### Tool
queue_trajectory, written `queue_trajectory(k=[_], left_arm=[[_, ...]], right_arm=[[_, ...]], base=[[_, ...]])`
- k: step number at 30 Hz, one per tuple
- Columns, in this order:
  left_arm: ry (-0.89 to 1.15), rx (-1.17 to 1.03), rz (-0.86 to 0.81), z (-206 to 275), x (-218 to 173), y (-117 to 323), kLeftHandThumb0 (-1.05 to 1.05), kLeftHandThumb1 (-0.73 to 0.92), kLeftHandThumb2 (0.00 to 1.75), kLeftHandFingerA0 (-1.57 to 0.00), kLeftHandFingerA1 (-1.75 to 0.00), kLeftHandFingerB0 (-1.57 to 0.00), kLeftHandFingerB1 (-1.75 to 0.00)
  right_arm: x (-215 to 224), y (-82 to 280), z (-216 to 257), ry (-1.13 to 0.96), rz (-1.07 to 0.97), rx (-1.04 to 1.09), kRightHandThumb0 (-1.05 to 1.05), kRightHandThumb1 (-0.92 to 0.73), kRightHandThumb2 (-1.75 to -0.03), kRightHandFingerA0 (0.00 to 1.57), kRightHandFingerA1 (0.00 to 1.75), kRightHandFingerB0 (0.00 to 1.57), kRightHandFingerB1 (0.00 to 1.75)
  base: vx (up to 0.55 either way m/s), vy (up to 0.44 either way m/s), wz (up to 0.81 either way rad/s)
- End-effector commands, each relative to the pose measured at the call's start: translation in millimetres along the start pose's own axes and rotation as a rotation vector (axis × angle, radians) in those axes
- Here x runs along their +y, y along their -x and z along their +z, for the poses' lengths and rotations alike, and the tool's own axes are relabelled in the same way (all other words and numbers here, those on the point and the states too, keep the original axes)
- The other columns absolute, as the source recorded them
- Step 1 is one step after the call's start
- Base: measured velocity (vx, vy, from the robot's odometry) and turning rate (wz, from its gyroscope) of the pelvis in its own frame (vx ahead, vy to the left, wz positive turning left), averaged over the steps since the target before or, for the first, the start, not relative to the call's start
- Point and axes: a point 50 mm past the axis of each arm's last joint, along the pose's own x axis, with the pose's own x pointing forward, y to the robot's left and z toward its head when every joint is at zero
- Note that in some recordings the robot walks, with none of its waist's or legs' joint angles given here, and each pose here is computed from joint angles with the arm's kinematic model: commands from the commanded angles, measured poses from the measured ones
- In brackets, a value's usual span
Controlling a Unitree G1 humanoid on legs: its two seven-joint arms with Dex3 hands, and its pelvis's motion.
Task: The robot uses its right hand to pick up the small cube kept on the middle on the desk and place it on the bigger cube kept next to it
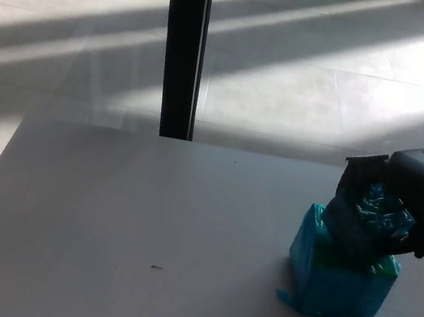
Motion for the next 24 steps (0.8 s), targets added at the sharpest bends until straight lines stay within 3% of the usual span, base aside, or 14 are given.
queue_trajectory(k=[1,2,4,5,6,7,8,9,10,11,12,15,16,24], left_arm=[[0.011,0.002,0.016,1.0,7.2,2.3,-0.80,0.77,0.63,-0.55,-0.58,-0.43,-0.43],[-0.004,0.001,0.018,1.4,7.3,2.4,-0.80,0.78,0.63,-0.55,-0.57,-0.43,-0.42],[-0.017,-0.002,0.011,1.9,7.1,2.6,-0.80,0.79,0.64,-0.54,-0.57,-0.40,-0.42],[-0.025,-0.004,0.010,2.0,7.0,2.6,-0.80,0.79,0.64,-0.54,-0.57,-0.40,-0.42],[-0.033,-0.004,0.008,2.0,7.1,2.8,-0.80,0.80,0.64,-0.56,-0.57,-0.40,-0.41],[-0.046,-0.005,0.004,2.1,7.2,3.0,-0.80,0.80,0.64,-0.56,-0.57,-0.40,-0.41],[-0.046,-0.005,0.004,2.1,7.2,3.0,-0.81,0.80,0.64,-0.56,-0.58,-0.42,-0.42],[0.006,-0.002,0.007,1.9,7.3,2.8,-0.79,0.78,0.63,-0.54,-0.57,-0.43,-0.43],[-0.038,-0.002,0.016,1.5,6.9,2.6,-0.79,0.61,1.03,-0.51,-0.64,-0.38,-0.54],[-0.038,-0.002,0.016,1.5,6.9,2.6,-0.79,0.61,1.03,-0.51,-0.64,-0.38,-0.54],[-0.029,-0.003,0.015,1.6,6.9,2.6,-0.81,0.79,0.65,-0.56,-0.57,-0.42,-0.42],[-0.007,-0.002,0.003,0.4,4.8,1.9,-0.78,0.61,1.03,-0.49,-0.64,-0.33,-0.53],[0.000,-0.001,0.007,0.1,4.8,1.8,-0.80,0.78,0.63,-0.54,-0.56,-0.42,-0.42],[-0.030,0.000,0.009,1.6,5.7,2.1,-0.80,0.80,0.64,-0.56,-0.55,-0.41,-0.41]], right_arm=[[-7.5,0.6,-1.7,0.003,0.021,0.025,-0.26,-0.69,-0.74,0.73,1.64,0.71,1.29],[-5.4,-0.8,-1.4,-0.010,0.028,0.026,-0.24,-0.71,-0.72,0.73,1.63,0.72,1.29],[-3.5,-1.7,-0.2,-0.005,0.047,0.030,-0.31,-0.70,-0.64,0.72,1.43,0.59,0.44],[-3.0,-2.0,0.0,-0.001,0.053,0.033,-0.31,-0.70,-0.64,0.72,1.43,0.59,0.44],[-2.4,-2.1,0.2,0.010,0.086,0.049,-0.53,-0.66,-0.61,0.43,0.57,0.13,0.28],[-1.7,-2.0,0.5,0.026,0.134,0.073,-0.53,-0.66,-0.61,0.43,0.57,0.13,0.28],[-1.7,-2.0,0.6,0.026,0.135,0.074,-0.75,-0.45,-0.79,0.00,0.12,0.10,0.22],[0.8,-1.6,2.3,0.057,0.198,0.110,-0.83,-0.47,-0.80,0.00,0.00,0.00,0.09],[1.9,-1.4,2.9,0.073,0.218,0.118,-0.94,-0.54,-0.84,0.00,0.01,0.00,0.00],[1.8,-1.3,3.2,0.073,0.220,0.120,-0.94,-0.54,-0.84,0.00,0.01,0.00,0.00],[2.8,-1.3,3.3,0.079,0.228,0.123,-0.94,-0.54,-0.85,0.00,0.06,0.00,0.00],[1.8,0.5,2.9,0.082,0.232,0.129,-0.95,-0.54,-0.86,0.00,0.14,0.00,0.00],[2.4,0.9,2.2,0.080,0.233,0.132,-0.94,-0.54,-0.85,0.00,0.14,0.00,0.00],[-1.6,5.3,-4.0,0.115,0.266,0.186,-0.86,-0.52,-0.90,0.00,0.18,0.00,0.00]], base=[[0.00,0.000,0.00],[0.00,0.000,0.00],[0.00,0.000,0.00],[0.00,0.000,0.00],[0.00,0.000,0.00],[0.00,0.000,0.00],[0.00,0.000,0.00],[0.00,0.000,0.00],[0.00,0.000,0.00],[0.00,0.000,0.00],[0.00,0.000,0.00],[0.00,0.000,0.00],[0.00,0.000,0.00],[0.00,0.000,0.00]])
